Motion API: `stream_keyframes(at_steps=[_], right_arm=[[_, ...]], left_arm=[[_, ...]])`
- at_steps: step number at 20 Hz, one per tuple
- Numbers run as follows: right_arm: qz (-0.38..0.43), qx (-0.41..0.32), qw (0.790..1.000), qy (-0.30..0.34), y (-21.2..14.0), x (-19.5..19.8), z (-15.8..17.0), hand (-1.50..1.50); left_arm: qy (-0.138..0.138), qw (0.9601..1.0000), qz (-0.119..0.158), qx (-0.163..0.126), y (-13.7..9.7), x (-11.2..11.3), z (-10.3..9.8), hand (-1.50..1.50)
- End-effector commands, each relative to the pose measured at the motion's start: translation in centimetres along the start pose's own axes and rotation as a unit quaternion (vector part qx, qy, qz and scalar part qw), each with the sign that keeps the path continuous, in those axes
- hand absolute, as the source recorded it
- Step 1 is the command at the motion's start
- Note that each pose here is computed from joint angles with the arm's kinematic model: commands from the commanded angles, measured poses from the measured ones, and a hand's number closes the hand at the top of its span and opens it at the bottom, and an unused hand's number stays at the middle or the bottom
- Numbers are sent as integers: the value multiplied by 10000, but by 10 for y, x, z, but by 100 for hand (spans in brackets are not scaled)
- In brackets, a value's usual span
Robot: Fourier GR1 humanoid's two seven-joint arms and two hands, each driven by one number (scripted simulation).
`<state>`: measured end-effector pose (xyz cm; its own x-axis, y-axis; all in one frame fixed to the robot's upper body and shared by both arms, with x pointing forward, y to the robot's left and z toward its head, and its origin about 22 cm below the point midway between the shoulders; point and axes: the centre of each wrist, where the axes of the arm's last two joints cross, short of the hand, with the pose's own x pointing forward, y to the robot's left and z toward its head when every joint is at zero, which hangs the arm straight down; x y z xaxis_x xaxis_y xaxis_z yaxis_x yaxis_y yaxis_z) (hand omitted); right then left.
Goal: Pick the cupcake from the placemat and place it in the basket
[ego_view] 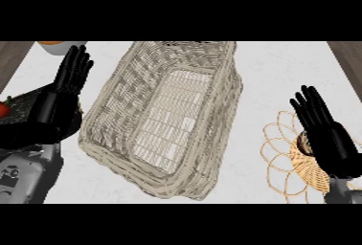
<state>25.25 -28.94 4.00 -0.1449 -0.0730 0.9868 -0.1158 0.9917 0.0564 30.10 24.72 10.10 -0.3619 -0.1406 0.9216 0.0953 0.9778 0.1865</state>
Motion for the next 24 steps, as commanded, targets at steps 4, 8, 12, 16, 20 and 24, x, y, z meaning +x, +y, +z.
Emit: stream_keyframes(at_steps=[4,8,12,16,20,24], right_arm=[[-101,3257,9454,41,34,19,-15,150],[-1591,4419,8810,579,82,-14,9,150],[-1270,4824,8662,293,52,11,49,-150],[370,4253,9009,-790,44,77,26,-150],[2567,3774,8816,-1203,5,150,-7,-150],[4378,4034,7977,-964,1,210,-17,-150]], left_arm=[[397,9954,-873,-55,17,-13,12,0],[697,9927,-966,-183,24,-19,13,0],[966,9876,-1227,135,26,-37,33,0],[1052,9863,-1251,203,54,-26,30,0],[1138,9856,-1242,165,42,-29,29,0],[992,9881,-1173,33,40,-23,26,0]])
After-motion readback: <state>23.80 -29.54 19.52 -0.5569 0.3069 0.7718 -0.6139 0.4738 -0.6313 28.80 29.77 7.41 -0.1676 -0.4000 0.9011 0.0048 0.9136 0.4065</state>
